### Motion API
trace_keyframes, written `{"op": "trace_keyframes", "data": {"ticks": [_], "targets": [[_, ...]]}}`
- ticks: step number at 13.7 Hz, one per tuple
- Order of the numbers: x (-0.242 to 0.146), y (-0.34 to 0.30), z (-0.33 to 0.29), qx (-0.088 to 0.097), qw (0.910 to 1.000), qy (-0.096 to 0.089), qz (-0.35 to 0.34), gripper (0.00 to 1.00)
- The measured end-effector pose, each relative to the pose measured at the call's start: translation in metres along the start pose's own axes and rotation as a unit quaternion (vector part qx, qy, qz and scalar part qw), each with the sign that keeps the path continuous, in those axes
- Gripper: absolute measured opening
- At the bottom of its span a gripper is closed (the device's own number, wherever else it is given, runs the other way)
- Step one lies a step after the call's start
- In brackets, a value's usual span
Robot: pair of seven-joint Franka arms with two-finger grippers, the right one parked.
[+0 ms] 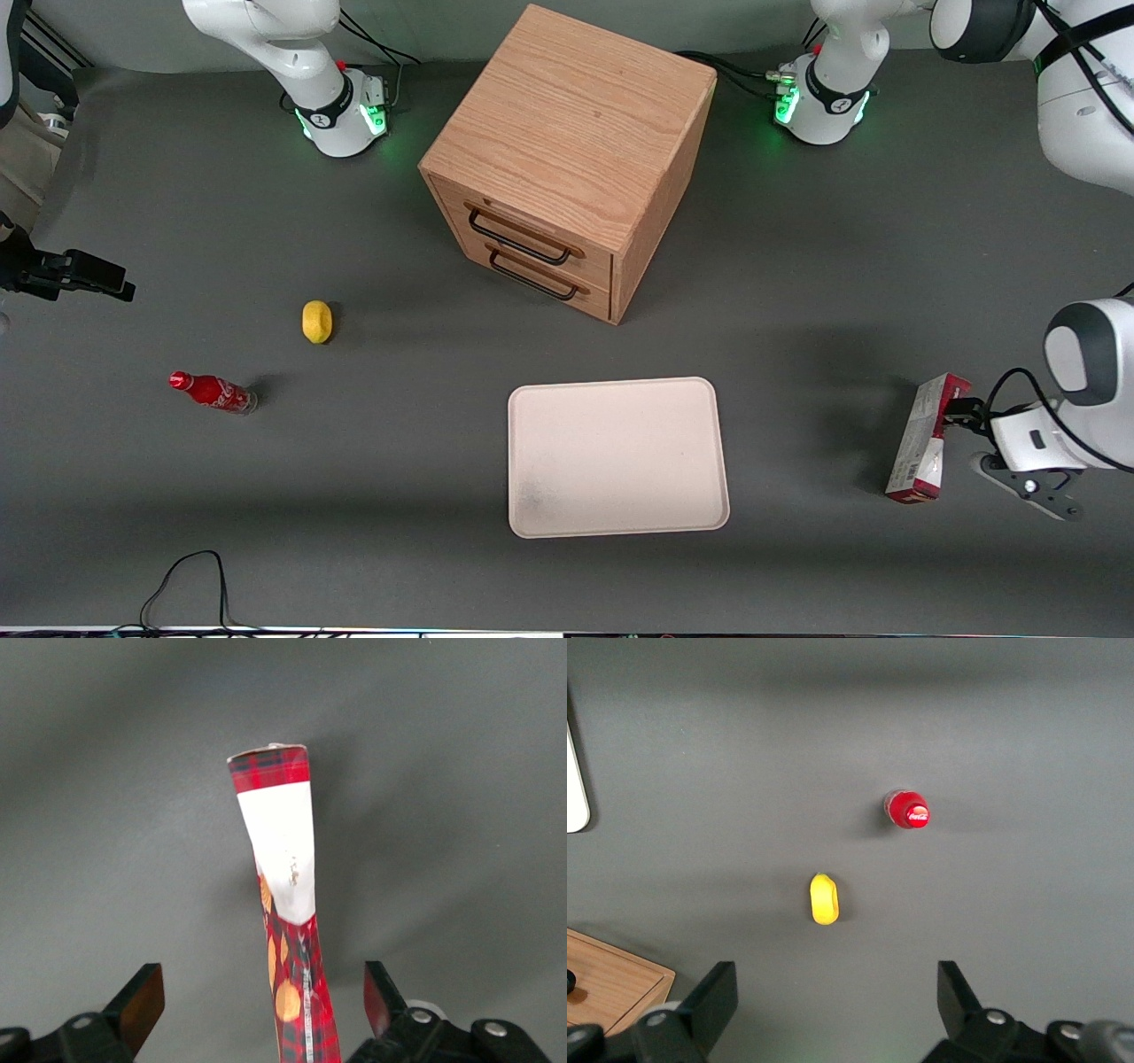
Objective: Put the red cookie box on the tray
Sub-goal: 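Close the left gripper on the cookie box's end and lift it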
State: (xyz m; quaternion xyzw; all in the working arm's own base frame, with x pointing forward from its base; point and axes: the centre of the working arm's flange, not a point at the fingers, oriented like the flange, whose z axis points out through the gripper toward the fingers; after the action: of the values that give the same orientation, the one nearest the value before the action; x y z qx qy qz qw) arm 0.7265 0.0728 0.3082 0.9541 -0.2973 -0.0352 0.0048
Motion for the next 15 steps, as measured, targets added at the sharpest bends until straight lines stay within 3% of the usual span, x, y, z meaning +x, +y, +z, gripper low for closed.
{"op": "trace_keyframes", "data": {"ticks": [5, 15], "targets": [[-0.002, 0.009, 0.041, 0.006, 0.9998, 0.014, 0.012, 1.00], [-0.005, 0.014, 0.059, 0.001, 0.9997, 0.024, 0.007, 1.00]]}}
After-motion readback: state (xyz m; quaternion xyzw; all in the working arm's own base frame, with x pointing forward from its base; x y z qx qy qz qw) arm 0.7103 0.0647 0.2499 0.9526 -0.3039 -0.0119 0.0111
